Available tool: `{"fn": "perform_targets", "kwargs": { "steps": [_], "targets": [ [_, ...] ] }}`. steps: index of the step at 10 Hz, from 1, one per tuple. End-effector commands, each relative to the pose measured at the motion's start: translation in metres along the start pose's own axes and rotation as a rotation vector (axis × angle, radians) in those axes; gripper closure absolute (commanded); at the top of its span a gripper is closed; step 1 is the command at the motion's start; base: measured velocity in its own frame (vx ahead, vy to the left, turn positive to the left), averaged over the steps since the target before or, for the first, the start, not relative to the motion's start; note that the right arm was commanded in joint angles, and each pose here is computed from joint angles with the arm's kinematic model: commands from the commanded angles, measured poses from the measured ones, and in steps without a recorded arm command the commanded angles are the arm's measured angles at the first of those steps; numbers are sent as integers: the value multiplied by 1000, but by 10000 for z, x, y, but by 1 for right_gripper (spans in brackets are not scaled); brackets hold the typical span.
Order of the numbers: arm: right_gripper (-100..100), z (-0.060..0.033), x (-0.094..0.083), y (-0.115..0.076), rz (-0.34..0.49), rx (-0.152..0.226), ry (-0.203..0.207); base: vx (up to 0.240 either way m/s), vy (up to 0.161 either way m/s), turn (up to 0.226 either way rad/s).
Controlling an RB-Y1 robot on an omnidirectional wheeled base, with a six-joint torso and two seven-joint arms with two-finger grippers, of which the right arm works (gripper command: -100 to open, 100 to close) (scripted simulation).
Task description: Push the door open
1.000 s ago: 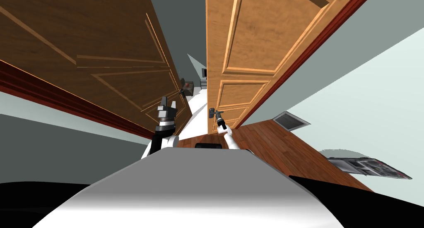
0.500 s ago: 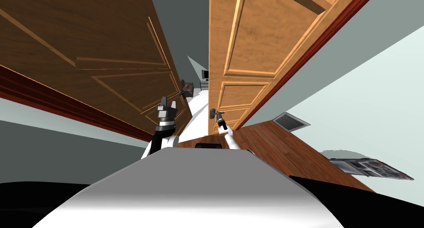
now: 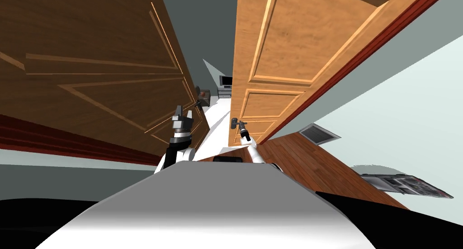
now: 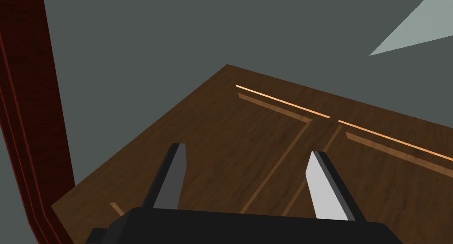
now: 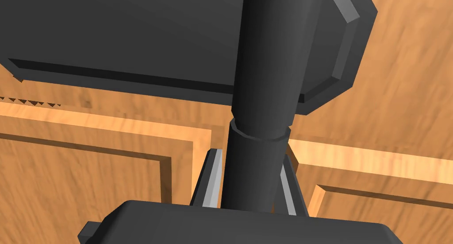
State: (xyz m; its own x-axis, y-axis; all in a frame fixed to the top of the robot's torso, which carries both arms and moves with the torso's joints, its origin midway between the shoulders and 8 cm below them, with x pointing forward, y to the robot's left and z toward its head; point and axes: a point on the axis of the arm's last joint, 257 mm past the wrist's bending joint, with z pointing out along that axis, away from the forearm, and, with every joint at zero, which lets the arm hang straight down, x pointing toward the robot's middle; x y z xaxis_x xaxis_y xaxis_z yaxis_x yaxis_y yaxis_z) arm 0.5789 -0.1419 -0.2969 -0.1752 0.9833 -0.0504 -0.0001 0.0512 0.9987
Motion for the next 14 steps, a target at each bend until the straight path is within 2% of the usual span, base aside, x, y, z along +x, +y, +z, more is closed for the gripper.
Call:
{"fn": "perform_targets", "kwargs": {
  "steps": [1,9,14],
  "targets": [
    [100,-5,-231,48,-13,-11,-33,178,126,-76],
    [100,-37,-697,41,-16,-8,-117,109,100,-52],
    [100,-74,-965,31,0,-6,-178,137,146,-97]
  ]
}}
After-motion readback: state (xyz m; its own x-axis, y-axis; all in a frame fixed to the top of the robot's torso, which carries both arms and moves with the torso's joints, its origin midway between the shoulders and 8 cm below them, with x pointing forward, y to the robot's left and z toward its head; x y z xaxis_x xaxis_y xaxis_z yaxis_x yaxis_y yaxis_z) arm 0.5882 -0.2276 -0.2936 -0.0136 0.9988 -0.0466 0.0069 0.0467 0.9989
